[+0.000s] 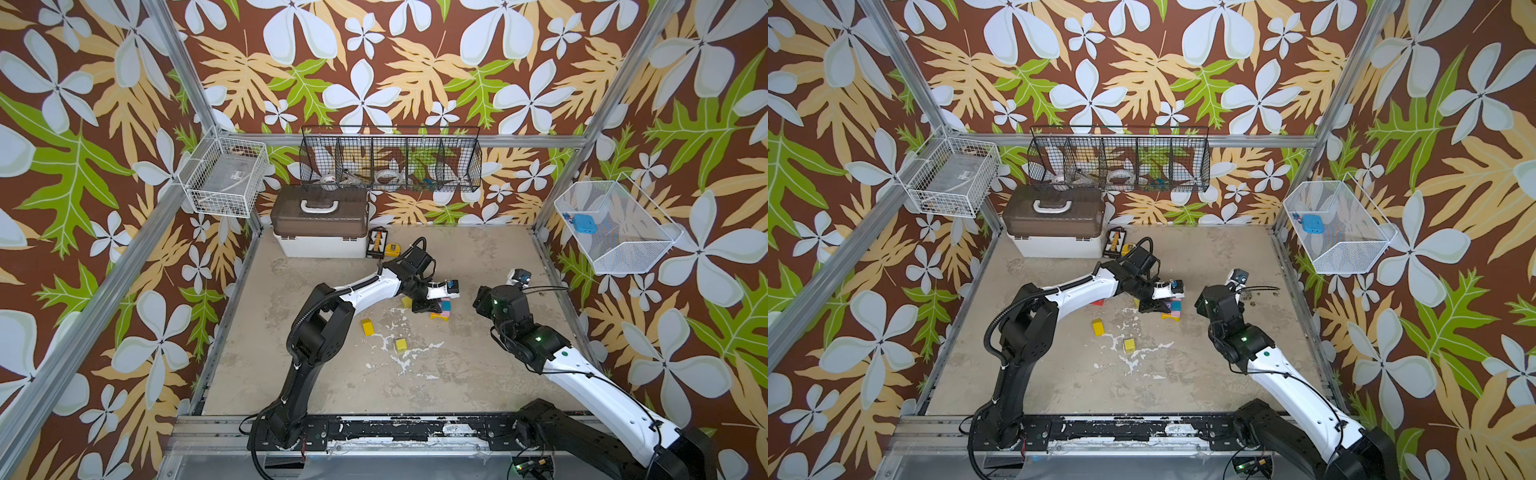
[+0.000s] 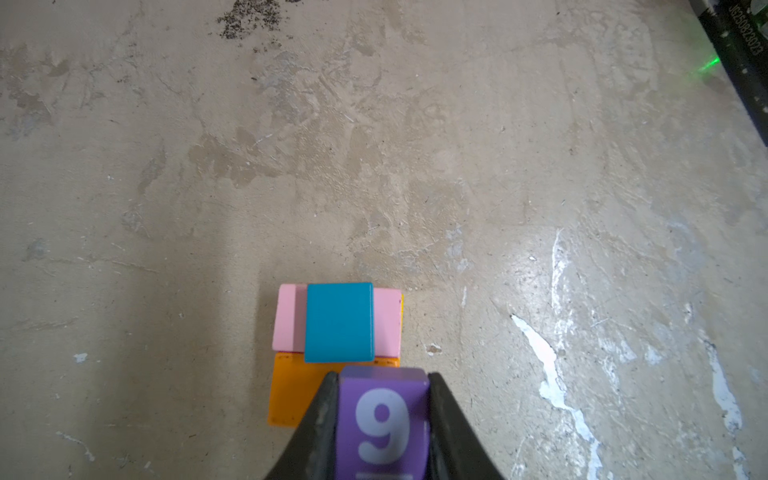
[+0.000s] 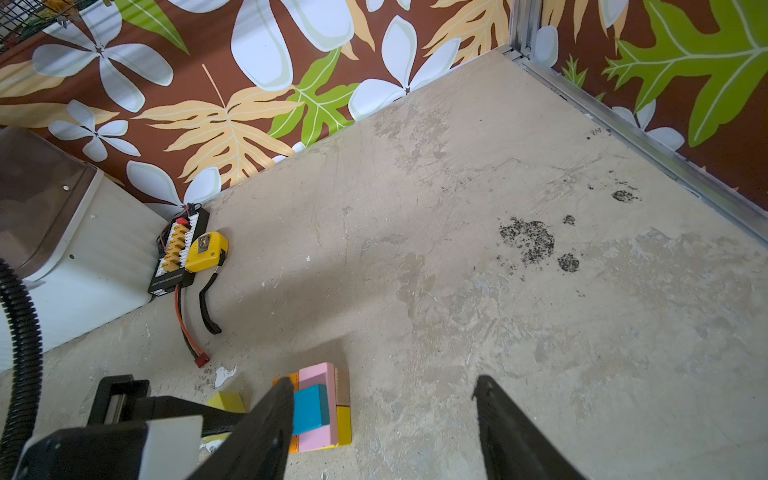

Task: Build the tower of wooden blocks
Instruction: 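Carry the purple 9 cube with the left gripper over the tower, then lower the purple 9 cube beside the teal cube and open the left gripper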

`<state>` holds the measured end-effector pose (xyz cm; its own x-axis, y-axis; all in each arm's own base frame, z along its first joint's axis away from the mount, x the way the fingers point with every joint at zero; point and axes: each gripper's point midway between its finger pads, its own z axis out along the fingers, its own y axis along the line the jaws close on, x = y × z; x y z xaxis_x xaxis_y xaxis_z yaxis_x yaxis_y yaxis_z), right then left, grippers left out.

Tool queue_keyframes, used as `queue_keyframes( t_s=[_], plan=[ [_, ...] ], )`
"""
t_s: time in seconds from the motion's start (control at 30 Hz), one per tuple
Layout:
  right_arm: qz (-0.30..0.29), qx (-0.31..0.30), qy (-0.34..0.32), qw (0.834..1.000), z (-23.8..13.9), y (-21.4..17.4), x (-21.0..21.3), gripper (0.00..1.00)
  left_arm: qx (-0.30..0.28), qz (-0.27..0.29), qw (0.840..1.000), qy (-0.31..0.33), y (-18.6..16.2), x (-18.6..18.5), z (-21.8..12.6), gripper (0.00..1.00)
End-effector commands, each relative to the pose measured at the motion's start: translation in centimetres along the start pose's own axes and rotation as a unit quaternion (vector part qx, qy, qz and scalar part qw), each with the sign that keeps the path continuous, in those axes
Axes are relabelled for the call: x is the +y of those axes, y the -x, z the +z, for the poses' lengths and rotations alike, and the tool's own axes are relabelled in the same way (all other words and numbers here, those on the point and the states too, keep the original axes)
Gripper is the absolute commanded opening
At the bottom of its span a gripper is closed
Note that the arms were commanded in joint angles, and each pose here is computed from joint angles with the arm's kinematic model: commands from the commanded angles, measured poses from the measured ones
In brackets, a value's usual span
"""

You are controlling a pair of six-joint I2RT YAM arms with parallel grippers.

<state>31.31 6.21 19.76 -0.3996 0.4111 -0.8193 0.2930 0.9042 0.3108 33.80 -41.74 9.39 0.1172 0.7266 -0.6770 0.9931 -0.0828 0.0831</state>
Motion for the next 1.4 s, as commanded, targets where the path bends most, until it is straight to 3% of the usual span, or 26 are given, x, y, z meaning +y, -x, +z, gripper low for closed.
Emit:
queue_keyframes(
  t_s=[0.0, 1.2, 1.37],
  plan=[
    [0.002, 0.0, -0.001, 1.0, 0.0, 0.0, 0.0, 0.69, 0.0, -0.006, 1.0, -0.005, -0.3, 0.1, -0.1, 0.0],
    [0.004, -0.006, 0.0, 1.0, -0.3, 0.4, -0.1, 0.69, 0.004, -0.025, 1.0, -0.012, -1.4, 1.1, 1.5, 0.0],
    [0.002, -0.005, 0.0, 1.0, -0.4, 0.3, -0.1, 0.69, 0.003, -0.026, 1.0, -0.011, -1.3, 1.2, 1.5, 0.04]
  ],
)
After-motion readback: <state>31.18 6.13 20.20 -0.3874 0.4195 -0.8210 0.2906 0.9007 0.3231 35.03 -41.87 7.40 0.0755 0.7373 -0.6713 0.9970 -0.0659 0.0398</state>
